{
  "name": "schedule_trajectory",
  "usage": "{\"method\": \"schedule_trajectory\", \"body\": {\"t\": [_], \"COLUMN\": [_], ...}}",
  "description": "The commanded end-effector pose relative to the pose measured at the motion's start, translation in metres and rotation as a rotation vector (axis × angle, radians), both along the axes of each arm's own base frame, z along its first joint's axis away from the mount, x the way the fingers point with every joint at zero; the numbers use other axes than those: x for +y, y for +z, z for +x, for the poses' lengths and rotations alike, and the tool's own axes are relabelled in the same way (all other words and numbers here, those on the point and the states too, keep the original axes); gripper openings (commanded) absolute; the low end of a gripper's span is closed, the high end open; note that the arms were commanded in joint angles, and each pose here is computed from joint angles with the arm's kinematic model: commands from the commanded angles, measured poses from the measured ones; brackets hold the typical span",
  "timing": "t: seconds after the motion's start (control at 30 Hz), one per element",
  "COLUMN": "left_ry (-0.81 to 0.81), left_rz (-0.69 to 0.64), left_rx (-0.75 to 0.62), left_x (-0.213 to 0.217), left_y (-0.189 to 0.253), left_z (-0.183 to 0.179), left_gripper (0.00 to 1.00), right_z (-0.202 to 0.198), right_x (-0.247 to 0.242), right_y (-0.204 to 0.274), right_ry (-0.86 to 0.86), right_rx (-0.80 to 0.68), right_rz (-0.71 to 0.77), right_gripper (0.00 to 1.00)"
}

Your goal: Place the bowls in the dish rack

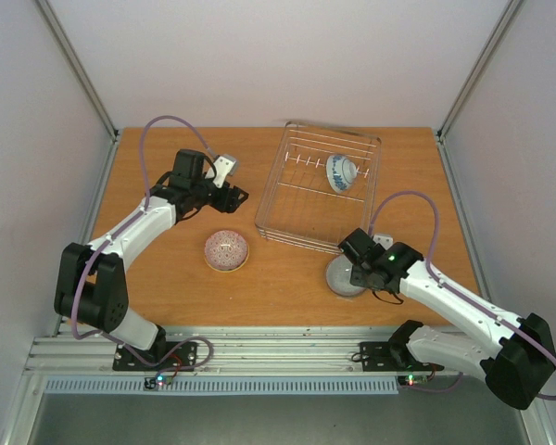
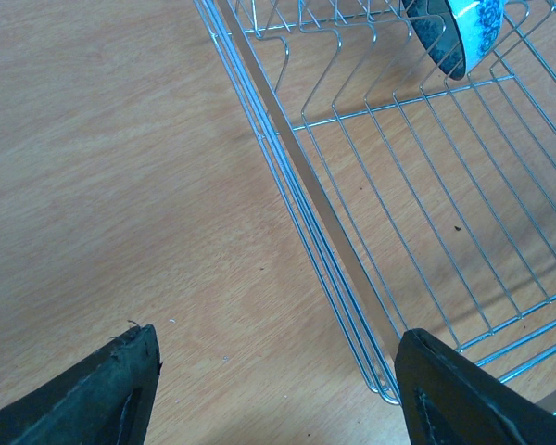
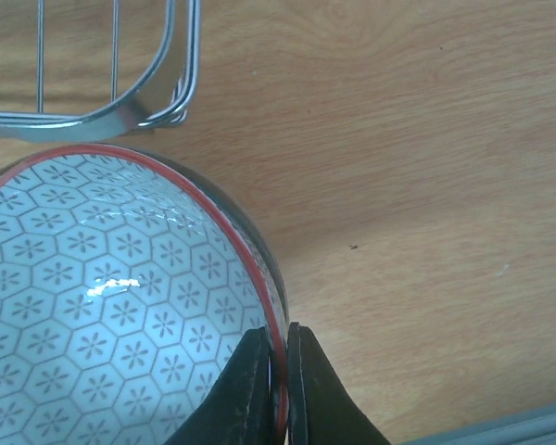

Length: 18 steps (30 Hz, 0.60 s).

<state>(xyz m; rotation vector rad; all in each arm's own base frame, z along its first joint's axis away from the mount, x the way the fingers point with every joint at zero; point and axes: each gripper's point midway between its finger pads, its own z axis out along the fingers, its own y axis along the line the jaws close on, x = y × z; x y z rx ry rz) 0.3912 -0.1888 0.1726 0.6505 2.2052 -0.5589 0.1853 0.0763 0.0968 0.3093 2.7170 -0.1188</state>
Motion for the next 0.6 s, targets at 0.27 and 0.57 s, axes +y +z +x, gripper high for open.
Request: {"method": "schedule_trajectory", "body": {"t": [0.27, 0.57], "left_ry": [-0.162, -0.32], "left_rz": [-0.091, -0.137], "left_rx": [0.019, 0.063], "left_x": [-0.023, -0.064], "left_y": [0.016, 0.046], "left_z": [-0.02, -0.058], "left_gripper": [0.7, 0.71], "right_z": [0.003, 0.046], "right_x": [0.001, 0.048], "right_y": [0.084, 0.114], "right_ry": [0.078, 0.208], "right_rx": [-0.187, -0.299], "right_rz": [0.068, 0.098], "right_gripper": [0.01, 0.01]}}
